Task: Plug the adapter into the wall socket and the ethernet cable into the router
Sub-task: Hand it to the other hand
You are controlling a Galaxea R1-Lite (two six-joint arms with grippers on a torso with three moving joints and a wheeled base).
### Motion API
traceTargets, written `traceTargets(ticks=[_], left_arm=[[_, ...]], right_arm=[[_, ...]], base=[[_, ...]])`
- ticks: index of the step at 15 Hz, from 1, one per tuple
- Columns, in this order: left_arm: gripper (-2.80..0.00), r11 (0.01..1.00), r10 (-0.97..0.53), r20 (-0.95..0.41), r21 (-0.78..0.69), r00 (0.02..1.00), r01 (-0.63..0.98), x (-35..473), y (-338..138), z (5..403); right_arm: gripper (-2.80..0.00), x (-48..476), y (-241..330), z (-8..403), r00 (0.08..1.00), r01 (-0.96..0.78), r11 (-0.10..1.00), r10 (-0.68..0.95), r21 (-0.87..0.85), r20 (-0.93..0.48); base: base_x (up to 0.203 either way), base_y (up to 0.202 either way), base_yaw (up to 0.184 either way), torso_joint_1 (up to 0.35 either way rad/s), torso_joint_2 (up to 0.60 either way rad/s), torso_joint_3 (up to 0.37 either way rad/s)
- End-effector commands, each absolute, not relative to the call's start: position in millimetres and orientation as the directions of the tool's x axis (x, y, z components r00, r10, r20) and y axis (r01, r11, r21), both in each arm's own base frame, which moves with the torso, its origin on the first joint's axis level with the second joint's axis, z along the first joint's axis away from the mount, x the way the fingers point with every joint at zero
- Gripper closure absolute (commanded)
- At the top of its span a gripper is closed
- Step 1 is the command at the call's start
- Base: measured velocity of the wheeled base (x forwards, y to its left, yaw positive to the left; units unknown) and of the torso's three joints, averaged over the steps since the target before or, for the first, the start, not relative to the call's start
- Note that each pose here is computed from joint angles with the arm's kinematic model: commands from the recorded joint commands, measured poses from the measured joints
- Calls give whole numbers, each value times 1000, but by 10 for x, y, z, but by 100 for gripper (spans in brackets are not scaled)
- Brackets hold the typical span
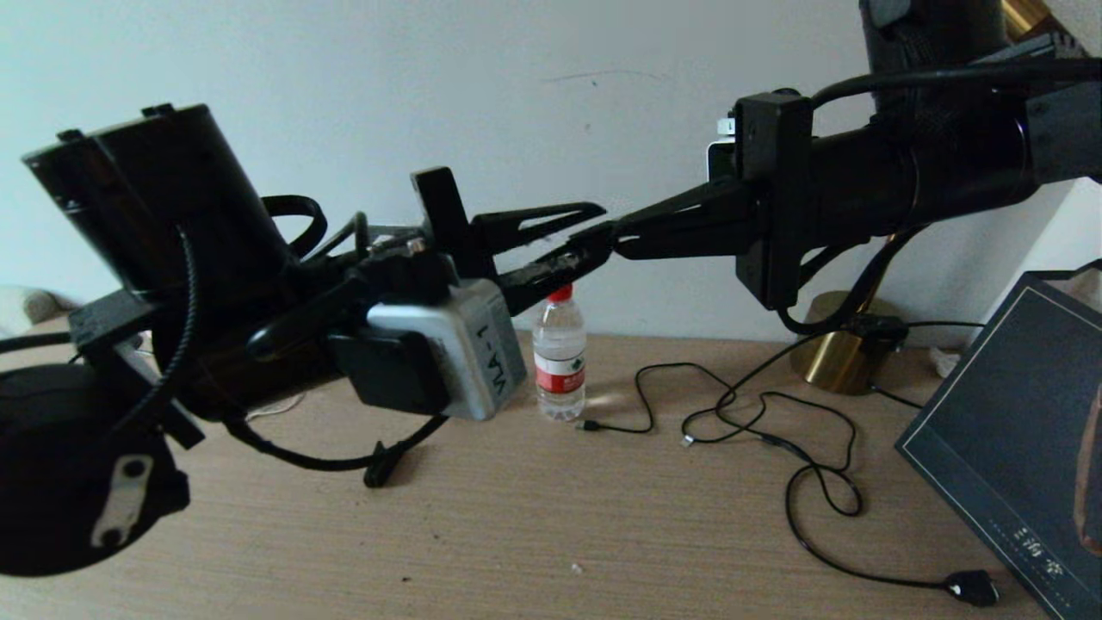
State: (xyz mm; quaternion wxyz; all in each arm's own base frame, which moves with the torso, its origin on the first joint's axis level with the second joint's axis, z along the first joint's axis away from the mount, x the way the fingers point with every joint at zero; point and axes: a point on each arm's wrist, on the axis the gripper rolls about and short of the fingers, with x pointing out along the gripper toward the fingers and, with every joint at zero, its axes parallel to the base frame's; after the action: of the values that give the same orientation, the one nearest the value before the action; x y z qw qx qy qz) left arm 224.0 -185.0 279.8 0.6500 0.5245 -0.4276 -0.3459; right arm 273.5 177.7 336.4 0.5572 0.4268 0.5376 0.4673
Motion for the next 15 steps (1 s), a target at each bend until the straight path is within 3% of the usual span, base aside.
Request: traceTargets(ticks=[1,11,15], left_arm=[[-280,207,-900,193,978,391,-5,2233,-1850,2795],[-280,161,-953,155,987,261,4,2393,-1703,2748],[-280,191,-963,195,981,188,-39,2474,-1715,2851]], right_arm=[[0,2735,1778,3361,-21,-54,198,980,979,-199],[0,2741,1626,3434,12,-32,184,983,982,-183],[0,2715,1614,3503,7,-37,169,986,985,-169]], base=[[0,0,0,0,0,0],[0,0,0,0,0,0],[0,0,0,0,0,0]])
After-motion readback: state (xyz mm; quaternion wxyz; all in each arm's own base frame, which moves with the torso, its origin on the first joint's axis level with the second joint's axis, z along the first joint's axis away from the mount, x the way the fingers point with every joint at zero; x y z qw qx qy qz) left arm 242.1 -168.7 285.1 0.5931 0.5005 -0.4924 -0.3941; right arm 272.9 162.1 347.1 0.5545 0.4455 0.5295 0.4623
